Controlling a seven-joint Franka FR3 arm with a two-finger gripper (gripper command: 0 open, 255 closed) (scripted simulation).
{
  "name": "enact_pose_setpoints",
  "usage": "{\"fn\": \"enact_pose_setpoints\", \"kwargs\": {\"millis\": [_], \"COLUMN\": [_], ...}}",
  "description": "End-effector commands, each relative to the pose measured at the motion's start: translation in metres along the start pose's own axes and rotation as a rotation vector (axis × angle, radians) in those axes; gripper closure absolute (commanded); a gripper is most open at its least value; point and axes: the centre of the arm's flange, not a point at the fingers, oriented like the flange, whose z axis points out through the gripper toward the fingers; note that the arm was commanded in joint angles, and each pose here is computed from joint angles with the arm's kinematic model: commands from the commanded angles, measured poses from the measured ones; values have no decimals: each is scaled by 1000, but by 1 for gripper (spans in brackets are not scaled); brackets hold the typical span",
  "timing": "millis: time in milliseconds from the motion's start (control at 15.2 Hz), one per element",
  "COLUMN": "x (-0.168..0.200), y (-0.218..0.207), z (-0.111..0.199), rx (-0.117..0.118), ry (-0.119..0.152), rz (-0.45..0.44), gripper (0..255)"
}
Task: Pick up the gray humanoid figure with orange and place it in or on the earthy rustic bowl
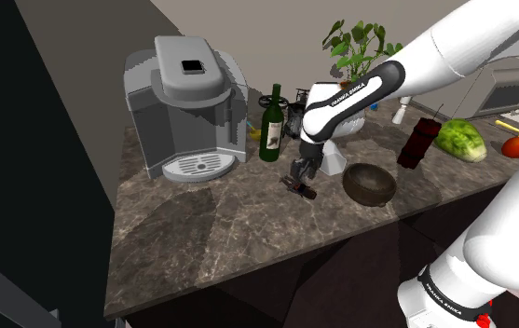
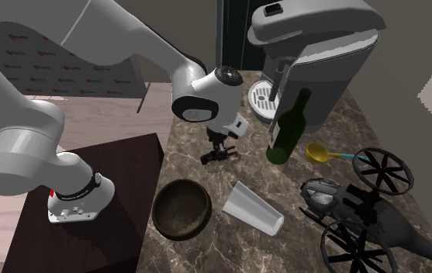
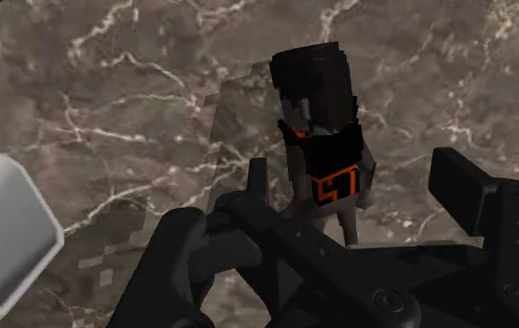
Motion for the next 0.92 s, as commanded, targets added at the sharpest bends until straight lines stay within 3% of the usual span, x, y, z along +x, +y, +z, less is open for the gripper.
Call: {"fn": "enact_pose_setpoints", "kwargs": {"millis": [0,462,858], "x": [-16,-13,-13], "y": [3,4,4], "z": [11,50,50], "rx": [-14,-14,-14], "ry": [74,74,74], "rz": [-213,-213,-213], "gripper": [0,0,0]}}
